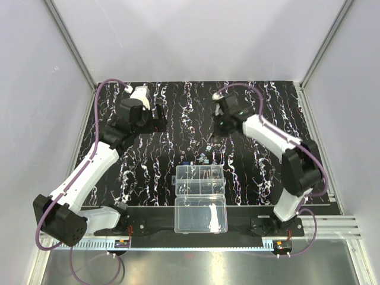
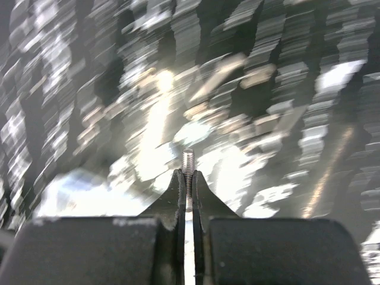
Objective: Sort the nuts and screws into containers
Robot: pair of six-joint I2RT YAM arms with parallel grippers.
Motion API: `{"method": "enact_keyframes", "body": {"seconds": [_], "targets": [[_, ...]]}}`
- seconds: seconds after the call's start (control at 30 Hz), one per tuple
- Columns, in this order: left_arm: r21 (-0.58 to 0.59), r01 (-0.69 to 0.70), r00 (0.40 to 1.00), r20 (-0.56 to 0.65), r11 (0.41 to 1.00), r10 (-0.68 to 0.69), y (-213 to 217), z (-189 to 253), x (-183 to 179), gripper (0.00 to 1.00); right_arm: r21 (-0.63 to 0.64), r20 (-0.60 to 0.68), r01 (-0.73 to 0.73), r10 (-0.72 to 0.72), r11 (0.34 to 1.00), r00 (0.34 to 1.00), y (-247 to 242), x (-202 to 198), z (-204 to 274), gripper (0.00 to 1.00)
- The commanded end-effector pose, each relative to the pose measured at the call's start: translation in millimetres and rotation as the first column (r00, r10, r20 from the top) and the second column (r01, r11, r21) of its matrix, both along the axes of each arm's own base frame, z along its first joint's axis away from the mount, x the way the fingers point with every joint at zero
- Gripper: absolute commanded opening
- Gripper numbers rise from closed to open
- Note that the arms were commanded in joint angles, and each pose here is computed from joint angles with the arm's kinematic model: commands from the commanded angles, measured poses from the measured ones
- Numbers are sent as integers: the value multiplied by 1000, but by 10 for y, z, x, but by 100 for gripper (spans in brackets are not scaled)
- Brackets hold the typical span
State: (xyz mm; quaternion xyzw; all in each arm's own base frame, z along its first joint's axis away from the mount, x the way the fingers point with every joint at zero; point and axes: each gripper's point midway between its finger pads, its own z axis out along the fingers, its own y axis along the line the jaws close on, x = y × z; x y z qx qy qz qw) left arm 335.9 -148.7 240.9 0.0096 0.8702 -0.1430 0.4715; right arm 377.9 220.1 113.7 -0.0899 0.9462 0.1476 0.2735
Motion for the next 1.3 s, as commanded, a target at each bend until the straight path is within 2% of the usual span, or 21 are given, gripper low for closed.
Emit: {"method": "enact_keyframes", "body": {"seconds": [0.0, 0.1, 0.17, 0.3, 0.43, 1.0, 1.27], "targets": [[-31, 5, 996, 93, 1000, -3, -20, 346, 38, 99, 54, 41, -120, 118, 991, 992, 487, -486, 279, 0], [-35, 8, 995, 97, 999, -4, -24, 360, 33, 99, 112, -52, -92, 98, 989, 994, 599, -762, 137, 0], [-37, 7, 995, 96, 999, -4, -25, 360, 33, 99, 160, -63, -82, 94, 984, 994, 655, -843, 118, 0], [-40, 8, 995, 97, 999, -4, -25, 362, 31, 99, 133, -133, -63, 81, 989, 988, 607, -1124, -100, 0], [-55, 30, 996, 90, 998, -25, -79, 351, 20, 99, 146, -153, -82, 104, 986, 983, 689, -1305, -112, 0], [-52, 27, 996, 80, 998, -23, -85, 305, 38, 99, 88, -194, -76, 92, 993, 977, 660, -1486, -276, 0], [-44, 26, 997, 75, 999, -23, -79, 282, 43, 99, 58, -200, -73, 83, 996, 976, 626, -1472, -341, 18]]}}
